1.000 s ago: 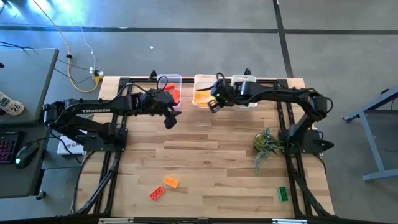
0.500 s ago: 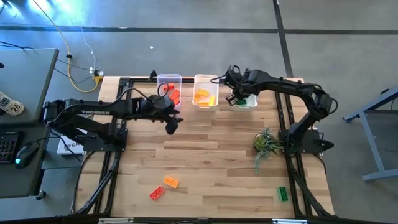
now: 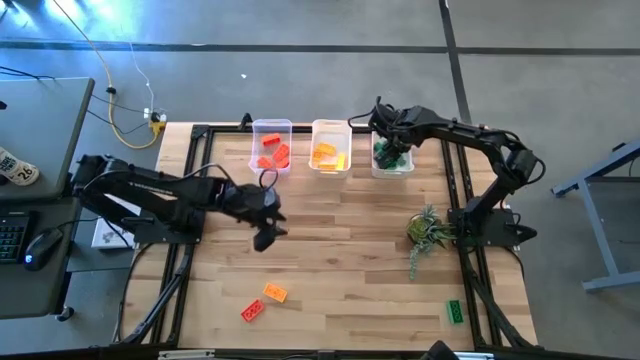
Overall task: Sort & place blocks by color
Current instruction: Put the yellow game piece into the left white bin
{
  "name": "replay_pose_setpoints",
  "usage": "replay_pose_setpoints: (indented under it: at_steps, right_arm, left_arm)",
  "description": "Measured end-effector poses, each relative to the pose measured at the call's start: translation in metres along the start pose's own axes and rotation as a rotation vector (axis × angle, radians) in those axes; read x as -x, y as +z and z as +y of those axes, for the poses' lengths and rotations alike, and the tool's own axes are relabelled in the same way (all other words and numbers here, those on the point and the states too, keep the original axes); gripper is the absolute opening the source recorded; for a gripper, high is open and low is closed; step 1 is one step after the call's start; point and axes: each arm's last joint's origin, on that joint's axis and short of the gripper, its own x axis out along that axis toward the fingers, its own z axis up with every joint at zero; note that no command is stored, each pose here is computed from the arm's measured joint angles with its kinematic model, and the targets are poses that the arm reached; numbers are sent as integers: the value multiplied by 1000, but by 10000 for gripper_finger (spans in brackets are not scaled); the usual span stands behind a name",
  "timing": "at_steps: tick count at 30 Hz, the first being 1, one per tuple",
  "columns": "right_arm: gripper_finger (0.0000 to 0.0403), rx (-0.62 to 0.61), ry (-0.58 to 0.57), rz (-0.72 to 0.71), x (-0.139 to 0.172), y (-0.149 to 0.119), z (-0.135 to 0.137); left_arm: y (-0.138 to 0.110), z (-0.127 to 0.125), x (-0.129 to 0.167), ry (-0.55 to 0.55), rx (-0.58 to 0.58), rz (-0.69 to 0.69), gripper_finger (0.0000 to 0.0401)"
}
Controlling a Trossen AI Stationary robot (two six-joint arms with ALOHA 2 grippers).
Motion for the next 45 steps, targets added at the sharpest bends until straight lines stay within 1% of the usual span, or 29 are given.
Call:
replay_pose_setpoints:
  at_steps: [3, 6, 11, 13, 17, 21, 23, 25, 29, 32, 38, 45]
  right_arm:
    - [165, 11, -13, -31, 0, 3, -1]
    - [180, -3, 3, -44, 0, 5, 0]
    - [184, -91, 108, -39, 7, 8, 2]
    - [185, -130, 153, -42, 12, 10, 3]
    - [185, -170, 192, -93, 30, 16, 11]
    - [185, -202, 221, -159, 50, 22, 23]
    - [185, -225, 246, -195, 59, 24, 30]
    - [185, -246, 271, -229, 65, 25, 37]
    - [185, -274, 307, -253, 73, 24, 50]
    - [185, -288, 316, -249, 75, 21, 57]
    - [185, -316, 248, -286, 80, 15, 70]
    - [185, -352, 232, -305, 84, 10, 80]
  left_arm:
    - [-6, -11, 0, -44, -36, 25, 209]
    - [-11, -21, 1, -74, -77, 40, 209]
    - [-20, -35, 2, -119, -148, 65, 209]
    - [-24, -40, 3, -135, -200, 77, 209]
    - [-33, -49, 1, -155, -296, 113, 209]
    - [-42, -58, -5, -169, -342, 157, 209]
    - [-49, -60, -11, -158, -378, 200, 209]
    - [-53, -63, -18, -151, -408, 216, 209]
    - [-61, -67, -31, -124, -423, 252, 209]
    - [-67, -72, -38, -131, -446, 267, 209]
    - [-80, -78, -53, -137, -521, 312, 209]
    - [-96, -86, -65, -140, -567, 368, 209]
